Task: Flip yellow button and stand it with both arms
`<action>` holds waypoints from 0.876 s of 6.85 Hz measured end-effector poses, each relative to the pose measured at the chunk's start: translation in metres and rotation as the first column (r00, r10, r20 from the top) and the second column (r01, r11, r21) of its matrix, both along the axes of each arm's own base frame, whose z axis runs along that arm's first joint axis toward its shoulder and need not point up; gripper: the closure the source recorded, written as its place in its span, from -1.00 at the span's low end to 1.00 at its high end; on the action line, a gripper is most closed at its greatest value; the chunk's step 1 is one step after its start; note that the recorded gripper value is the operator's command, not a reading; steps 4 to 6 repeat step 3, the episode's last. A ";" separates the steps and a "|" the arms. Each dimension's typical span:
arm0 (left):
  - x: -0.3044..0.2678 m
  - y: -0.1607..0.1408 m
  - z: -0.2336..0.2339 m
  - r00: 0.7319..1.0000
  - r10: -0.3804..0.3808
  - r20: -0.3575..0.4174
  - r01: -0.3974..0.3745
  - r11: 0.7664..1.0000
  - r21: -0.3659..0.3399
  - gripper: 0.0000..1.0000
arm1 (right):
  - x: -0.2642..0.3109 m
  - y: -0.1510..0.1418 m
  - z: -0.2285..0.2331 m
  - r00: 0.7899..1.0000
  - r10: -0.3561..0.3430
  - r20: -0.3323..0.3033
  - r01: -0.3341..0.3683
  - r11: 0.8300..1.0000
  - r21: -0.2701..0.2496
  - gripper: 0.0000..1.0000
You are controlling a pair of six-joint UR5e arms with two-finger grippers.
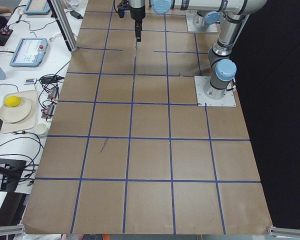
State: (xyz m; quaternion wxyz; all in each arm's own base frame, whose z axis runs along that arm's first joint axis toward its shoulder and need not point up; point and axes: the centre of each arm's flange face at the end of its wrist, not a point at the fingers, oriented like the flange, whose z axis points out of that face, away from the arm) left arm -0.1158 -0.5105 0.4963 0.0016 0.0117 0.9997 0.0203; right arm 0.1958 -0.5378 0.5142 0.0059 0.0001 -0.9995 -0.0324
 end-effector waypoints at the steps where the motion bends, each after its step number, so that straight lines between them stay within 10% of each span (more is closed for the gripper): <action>1: 0.000 0.001 0.000 1.000 -0.001 0.000 0.001 1.000 0.000 -1.00 | 0.000 -0.001 -0.001 1.000 0.003 -0.005 -0.003 1.000 0.002 -0.99; 6: 0.000 0.001 0.000 1.000 -0.002 0.000 0.002 1.000 0.000 -1.00 | 0.000 0.000 -0.002 1.000 0.004 -0.007 -0.004 1.000 0.005 -0.99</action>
